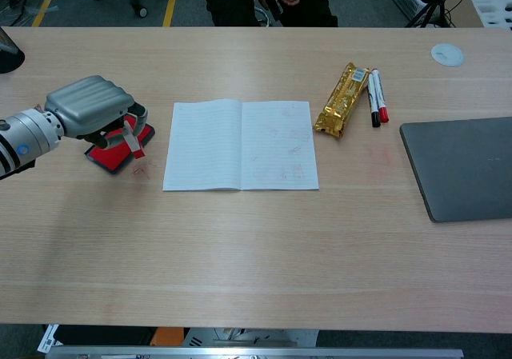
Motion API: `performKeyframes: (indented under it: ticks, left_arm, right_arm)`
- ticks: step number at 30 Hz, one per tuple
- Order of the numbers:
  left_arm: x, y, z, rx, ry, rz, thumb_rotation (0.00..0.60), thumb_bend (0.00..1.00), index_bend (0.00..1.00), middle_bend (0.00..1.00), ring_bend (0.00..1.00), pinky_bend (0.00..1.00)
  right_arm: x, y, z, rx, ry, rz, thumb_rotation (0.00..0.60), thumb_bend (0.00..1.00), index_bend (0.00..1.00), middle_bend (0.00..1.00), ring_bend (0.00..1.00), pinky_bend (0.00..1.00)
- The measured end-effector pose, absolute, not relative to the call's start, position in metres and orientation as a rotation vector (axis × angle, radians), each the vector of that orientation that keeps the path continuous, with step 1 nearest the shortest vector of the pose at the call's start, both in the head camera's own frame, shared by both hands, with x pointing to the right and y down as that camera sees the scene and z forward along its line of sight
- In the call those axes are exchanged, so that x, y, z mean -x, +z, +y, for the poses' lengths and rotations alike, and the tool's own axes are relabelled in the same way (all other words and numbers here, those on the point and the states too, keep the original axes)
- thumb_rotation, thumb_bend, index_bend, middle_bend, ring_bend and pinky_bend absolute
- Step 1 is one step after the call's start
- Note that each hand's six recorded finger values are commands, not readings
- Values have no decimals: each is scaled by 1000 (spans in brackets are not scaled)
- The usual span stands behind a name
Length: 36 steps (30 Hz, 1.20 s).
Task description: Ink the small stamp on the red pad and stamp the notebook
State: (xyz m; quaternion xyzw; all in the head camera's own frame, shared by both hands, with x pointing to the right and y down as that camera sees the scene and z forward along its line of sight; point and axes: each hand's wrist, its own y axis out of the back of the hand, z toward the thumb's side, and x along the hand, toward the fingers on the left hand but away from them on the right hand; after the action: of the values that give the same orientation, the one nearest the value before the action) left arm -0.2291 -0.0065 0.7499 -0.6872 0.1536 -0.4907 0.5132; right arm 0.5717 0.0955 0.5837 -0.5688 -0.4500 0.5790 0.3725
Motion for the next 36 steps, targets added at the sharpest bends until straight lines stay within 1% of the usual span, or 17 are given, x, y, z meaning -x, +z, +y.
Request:
performKeyframes:
  ticks: [19,36]
  left_arm:
    - [248,774,-27,1623,-1237,405,600,378,544,1000,1000,1000]
    - [255,781,-34,1607,-1255,417,600,378,546,1000,1000,1000]
  right_arm:
    - [-569,584,94,1445,1506,-1147,600,204,263,348,179,299]
    - [-569,585,94,1436,1521,-1145,600,204,263,348,179,299]
